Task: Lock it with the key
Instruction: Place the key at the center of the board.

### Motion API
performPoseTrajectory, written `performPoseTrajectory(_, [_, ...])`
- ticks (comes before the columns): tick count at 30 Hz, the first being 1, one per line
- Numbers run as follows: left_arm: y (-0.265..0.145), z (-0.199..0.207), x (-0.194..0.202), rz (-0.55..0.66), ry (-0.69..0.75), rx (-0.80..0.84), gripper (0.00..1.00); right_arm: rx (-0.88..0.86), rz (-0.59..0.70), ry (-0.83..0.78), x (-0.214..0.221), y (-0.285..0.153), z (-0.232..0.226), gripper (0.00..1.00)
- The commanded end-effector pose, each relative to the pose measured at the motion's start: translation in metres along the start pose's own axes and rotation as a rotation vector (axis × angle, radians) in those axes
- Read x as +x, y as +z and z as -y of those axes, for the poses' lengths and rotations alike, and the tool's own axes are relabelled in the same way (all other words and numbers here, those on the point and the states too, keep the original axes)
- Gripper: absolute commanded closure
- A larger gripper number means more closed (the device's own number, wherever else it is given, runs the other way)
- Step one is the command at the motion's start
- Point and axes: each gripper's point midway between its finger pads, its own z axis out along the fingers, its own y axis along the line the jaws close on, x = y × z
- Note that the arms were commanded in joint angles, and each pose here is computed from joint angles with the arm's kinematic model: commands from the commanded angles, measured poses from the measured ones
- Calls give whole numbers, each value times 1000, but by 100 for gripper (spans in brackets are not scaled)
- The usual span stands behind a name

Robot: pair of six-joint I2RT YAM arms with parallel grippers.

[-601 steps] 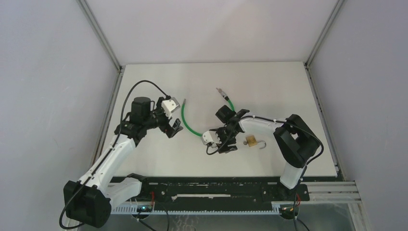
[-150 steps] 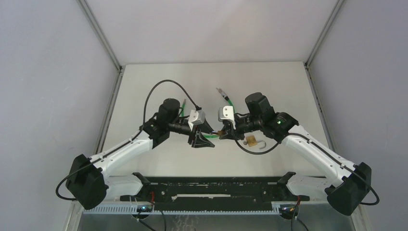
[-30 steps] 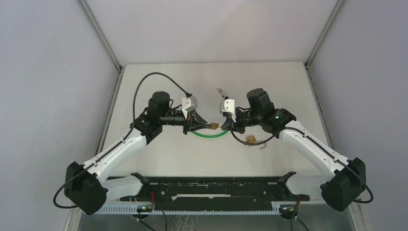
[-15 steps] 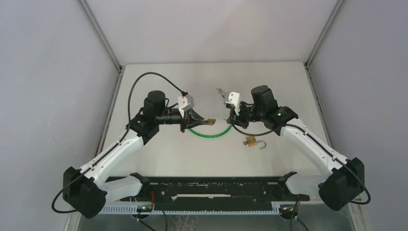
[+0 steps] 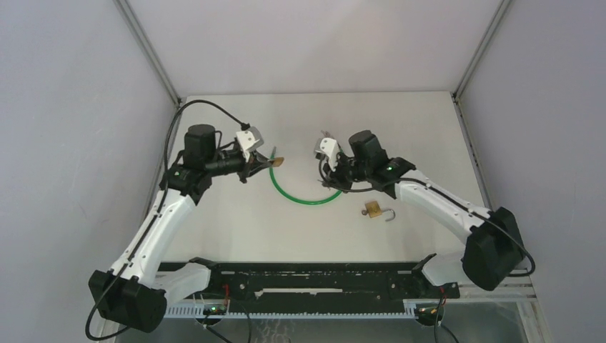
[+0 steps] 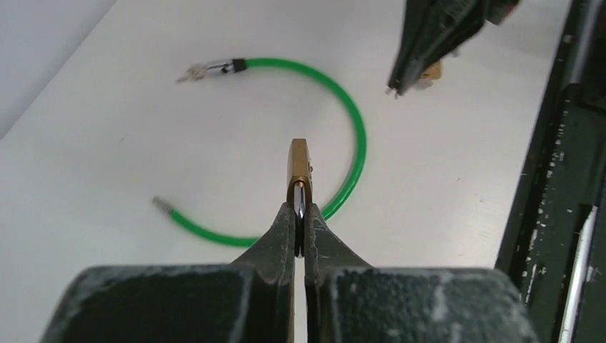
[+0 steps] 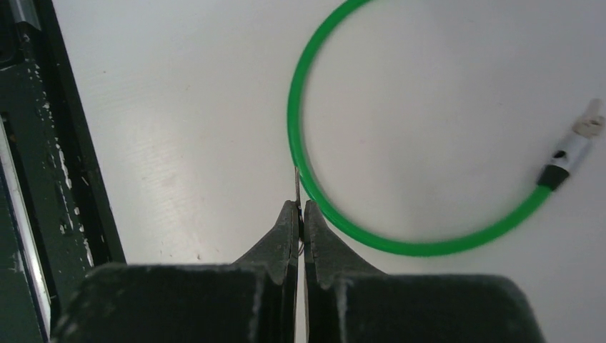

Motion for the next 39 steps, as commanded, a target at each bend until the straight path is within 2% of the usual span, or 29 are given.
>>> performPoseTrajectory(1, [-27,-26,9,7,-57,-166,100,-42,53,5,-20,37,-19,98])
performPoseTrajectory(6, [-60,-82,13,23,-177,-492,99,-154,21,-19,-33,90,-60,98])
performPoseTrajectory(8, [-68,-95,16,18,-207,-569,100,-197,-26,-15,-30,116,-77,97])
performPoseTrajectory(14, [-85,-116,30,-13,-279,-711,100,-258,-114,-6,-28,175,-111,95])
performPoseTrajectory(20, [-95,-123,40,-13,-341,-768,100,-245,-190,22,-19,215,-108,91])
performPoseTrajectory(23, [-93,-120,43,-16,-343,-755,100,-240,-211,21,-19,224,-103,83])
performPoseTrajectory(27, [-82,-114,55,-46,-351,-692,100,-270,-212,18,-21,214,-102,51])
performPoseTrajectory(29, [-74,-110,66,-79,-361,-648,100,-283,-198,12,-24,201,-96,41])
performPoseTrajectory(32, [-59,-99,89,-142,-389,-551,100,-298,-170,-16,-26,174,-86,35])
performPoseTrajectory(39, [-36,-73,144,-284,-524,-402,100,-208,-158,52,-6,103,-29,33])
